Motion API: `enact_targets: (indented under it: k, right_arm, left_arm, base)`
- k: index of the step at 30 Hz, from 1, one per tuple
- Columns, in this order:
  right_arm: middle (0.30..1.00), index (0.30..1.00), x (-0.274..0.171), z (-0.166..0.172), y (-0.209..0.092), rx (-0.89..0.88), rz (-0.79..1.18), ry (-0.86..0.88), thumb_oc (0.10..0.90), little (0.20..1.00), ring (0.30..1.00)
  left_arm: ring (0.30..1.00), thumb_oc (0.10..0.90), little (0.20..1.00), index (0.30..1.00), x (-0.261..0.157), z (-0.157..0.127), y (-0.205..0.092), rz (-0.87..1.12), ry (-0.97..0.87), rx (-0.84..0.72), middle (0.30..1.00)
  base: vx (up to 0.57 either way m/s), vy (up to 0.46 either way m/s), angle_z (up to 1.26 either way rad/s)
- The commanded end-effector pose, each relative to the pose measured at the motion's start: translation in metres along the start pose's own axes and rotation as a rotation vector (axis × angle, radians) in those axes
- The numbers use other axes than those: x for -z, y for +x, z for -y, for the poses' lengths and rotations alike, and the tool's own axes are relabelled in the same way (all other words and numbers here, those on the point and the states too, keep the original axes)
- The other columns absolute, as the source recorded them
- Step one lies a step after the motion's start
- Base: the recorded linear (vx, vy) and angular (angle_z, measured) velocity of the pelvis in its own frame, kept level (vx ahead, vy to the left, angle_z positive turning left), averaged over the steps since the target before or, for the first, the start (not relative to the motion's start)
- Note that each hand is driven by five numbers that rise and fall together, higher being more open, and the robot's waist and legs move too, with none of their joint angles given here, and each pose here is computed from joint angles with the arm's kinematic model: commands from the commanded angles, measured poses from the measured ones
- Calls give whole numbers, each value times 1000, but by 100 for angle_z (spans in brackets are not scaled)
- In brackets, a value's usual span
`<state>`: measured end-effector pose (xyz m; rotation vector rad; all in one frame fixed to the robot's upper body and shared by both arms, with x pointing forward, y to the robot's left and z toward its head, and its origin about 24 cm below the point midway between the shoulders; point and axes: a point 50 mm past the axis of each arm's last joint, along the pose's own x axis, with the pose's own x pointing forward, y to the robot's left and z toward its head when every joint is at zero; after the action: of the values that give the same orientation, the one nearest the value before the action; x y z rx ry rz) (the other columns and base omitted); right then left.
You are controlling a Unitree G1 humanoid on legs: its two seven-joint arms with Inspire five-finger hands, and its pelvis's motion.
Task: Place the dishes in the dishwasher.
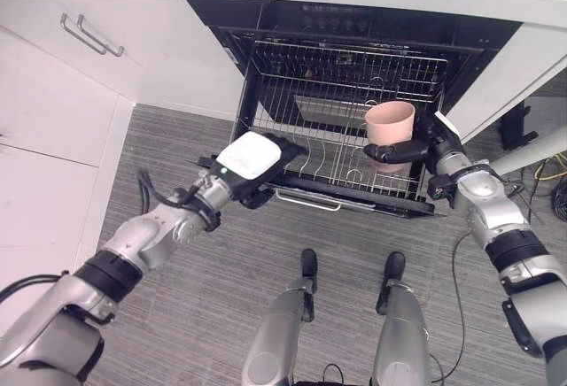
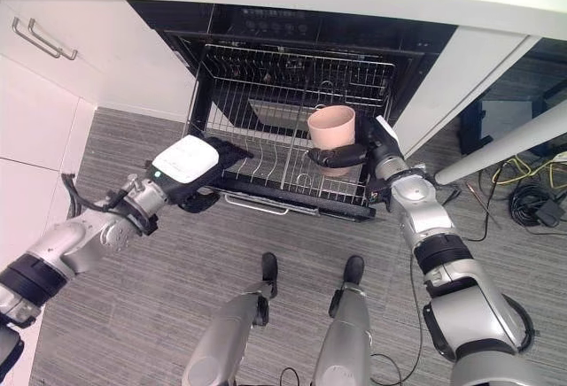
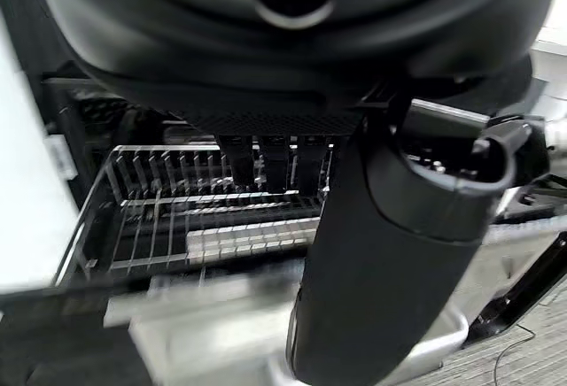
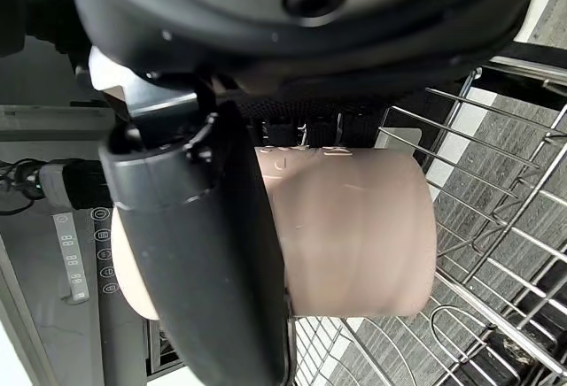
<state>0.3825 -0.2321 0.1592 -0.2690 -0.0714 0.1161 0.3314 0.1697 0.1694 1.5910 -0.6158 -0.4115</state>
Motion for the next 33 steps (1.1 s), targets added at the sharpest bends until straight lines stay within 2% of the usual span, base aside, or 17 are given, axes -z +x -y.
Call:
enact_targets:
  k: [1,4,7,9,19,33]
  right_arm:
    - [300,300,-66,8,12,41,256,17,400,300,300]
    - [300,300,-74,12,14,132,296,26,400,300,300]
    - [300,300,-84,23,3,395,444,-8,400,300,300]
    - [300,300,-77,23,-6,454,471,-12,400,300,300]
    - [300,300,-46,18,-27,497,465,2,400,300,300]
    - [300,300,-31,6,-27,372,393,-54,400,300,300]
  left_arm:
    - [900,800,900,900,10,-37,-3,-17,-20,-132,900]
    - [900,800,900,900,7,-38,-2,-10,-20,-134,900]
    - [900,800,900,900,6,-33,-6,-37,-55,-136,900]
    - [900,800,900,900,4,-28,-12,-48,-81,-145,900]
    - [900,800,900,900,5,-17,-24,-86,-98,-139,900]
    - [900,800,900,900,6,-17,-26,-92,-103,-144,900]
  base:
    - [-64,4,0]
    - [-53,25,2]
    - [6,68,1]
    - [29,117,-8]
    - [18,38,-8]
    - [3,1,-2]
